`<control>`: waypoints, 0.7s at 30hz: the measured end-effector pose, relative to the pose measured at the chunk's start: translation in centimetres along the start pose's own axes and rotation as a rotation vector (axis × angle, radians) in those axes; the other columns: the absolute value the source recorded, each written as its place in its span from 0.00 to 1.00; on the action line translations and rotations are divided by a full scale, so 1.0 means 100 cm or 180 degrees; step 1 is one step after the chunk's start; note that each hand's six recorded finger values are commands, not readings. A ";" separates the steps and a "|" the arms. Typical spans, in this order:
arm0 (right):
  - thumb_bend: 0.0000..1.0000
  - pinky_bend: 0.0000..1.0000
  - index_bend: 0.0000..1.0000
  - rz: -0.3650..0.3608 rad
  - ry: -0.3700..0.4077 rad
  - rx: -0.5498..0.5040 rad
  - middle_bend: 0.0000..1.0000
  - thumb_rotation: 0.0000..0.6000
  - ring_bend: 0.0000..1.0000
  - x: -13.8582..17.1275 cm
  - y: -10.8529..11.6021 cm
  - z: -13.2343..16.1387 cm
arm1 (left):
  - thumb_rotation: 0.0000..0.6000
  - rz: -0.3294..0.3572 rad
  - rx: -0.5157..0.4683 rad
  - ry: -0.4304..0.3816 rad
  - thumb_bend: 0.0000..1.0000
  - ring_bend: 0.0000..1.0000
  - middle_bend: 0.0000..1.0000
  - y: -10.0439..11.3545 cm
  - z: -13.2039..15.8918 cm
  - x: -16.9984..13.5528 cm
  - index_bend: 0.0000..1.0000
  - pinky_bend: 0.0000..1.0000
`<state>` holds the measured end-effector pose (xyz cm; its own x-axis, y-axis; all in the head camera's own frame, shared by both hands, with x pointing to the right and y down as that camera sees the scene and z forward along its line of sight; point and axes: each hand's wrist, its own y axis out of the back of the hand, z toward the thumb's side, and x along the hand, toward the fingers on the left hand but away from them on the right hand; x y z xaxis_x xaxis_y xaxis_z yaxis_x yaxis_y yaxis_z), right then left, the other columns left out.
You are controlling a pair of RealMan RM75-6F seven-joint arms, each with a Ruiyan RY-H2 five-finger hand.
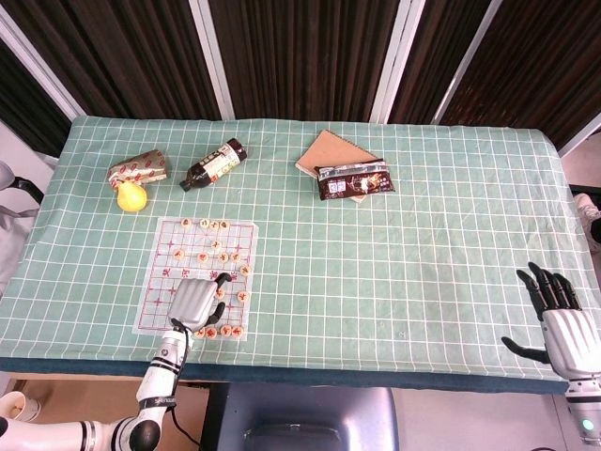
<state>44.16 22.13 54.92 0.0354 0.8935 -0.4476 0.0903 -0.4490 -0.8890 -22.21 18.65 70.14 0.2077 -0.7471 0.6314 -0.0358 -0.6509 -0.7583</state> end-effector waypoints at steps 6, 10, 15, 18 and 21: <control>0.12 0.00 0.00 0.0020 0.0013 0.0001 0.00 1.00 0.00 0.003 0.000 0.001 | 1.00 0.0047 0.0106 0.0056 0.40 1.00 1.00 -0.003 -0.001 0.008 0.37 1.00; 0.12 0.00 0.00 0.0007 0.0001 -0.0009 0.00 1.00 0.00 0.003 0.001 0.000 | 1.00 0.0073 0.0194 0.0107 0.40 1.00 1.00 -0.007 -0.005 0.013 0.39 1.00; 0.11 0.00 0.00 0.0019 -0.0004 -0.0009 0.00 1.00 0.00 0.004 0.000 0.000 | 1.00 0.0083 0.0272 0.0149 0.40 1.00 1.00 -0.011 -0.010 0.016 0.40 1.00; 0.12 0.00 0.00 0.0019 -0.0002 -0.0008 0.00 1.00 0.00 0.004 0.000 0.000 | 1.00 0.0080 0.0280 0.0151 0.40 1.00 1.00 -0.012 -0.010 0.017 0.40 1.00; 0.12 0.00 0.00 0.0011 -0.0006 -0.0006 0.00 1.00 0.00 0.004 0.000 0.000 | 1.00 0.0054 0.0302 0.0151 0.40 1.00 1.00 -0.016 -0.011 0.016 0.38 1.00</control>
<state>44.19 22.44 54.72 0.0339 0.8920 -0.4508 0.0919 -0.4520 -0.8873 -22.91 18.32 72.54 0.1611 -0.7649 0.6237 0.0542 -0.6242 -0.7794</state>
